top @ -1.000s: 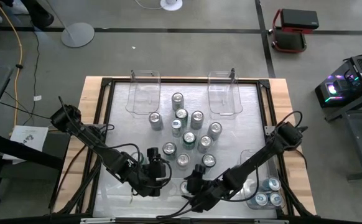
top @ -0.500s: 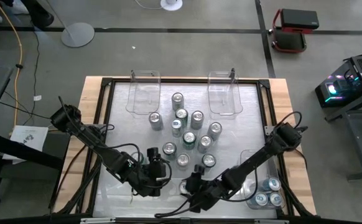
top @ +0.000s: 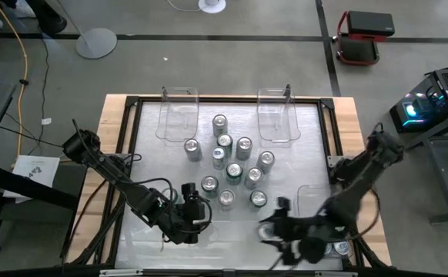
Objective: Sort soda cans
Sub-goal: Put the blue soda can into the bottom right transparent bin
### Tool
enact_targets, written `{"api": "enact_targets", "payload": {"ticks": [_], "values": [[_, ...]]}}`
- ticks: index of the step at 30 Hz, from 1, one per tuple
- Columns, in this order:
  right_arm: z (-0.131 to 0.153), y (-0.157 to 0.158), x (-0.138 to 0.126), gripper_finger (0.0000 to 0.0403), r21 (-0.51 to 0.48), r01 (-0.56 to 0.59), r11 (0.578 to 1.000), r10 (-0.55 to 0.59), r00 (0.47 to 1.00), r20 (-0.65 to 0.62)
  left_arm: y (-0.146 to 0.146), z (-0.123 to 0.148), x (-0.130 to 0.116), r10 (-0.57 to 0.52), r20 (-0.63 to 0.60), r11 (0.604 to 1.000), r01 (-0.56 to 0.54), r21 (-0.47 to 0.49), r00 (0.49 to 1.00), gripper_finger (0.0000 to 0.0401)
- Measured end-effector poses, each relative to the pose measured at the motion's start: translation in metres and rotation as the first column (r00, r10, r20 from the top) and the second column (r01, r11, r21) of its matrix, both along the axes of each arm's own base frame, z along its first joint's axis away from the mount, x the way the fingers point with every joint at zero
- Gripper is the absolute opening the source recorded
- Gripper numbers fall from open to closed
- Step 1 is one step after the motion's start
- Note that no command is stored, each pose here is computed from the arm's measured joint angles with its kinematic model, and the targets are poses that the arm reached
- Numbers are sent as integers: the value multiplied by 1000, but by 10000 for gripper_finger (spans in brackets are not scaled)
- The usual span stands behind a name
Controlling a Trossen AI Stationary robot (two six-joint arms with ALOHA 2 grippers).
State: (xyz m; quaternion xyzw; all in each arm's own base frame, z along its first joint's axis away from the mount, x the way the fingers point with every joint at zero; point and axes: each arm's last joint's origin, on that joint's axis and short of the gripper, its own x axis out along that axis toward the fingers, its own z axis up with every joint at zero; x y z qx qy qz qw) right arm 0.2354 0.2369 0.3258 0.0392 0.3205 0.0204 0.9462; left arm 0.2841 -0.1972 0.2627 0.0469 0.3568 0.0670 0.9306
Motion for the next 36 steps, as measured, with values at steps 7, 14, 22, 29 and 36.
{"api": "enact_targets", "payload": {"ticks": [7, 14, 22, 29, 36], "values": [[23, -18, -71, 216, 25, 68, 997, -65, 993, -97, 0, 0, 0, 2, 2, 1000, -2, 2, 1000, 303], [23, -33, -114, 216, -13, 203, 979, -202, 966, -163, 0, 0, 0, 4, 3, 1000, -4, 4, 1000, 303], [17, -28, -145, 216, 33, 262, 965, -250, 948, -199, 0, 0, 0, 5, 4, 1000, -5, 4, 1000, 303], [-30, -24, -161, 216, 26, 329, 944, -311, 912, -267, 0, 0, 0, 5, 4, 1000, -5, 4, 1000, 303], [-66, -21, -174, 216, 75, 354, 932, -320, 904, -282, 2, 0, 1, 5, 3, 1000, -5, 10, 1000, 303]]}}
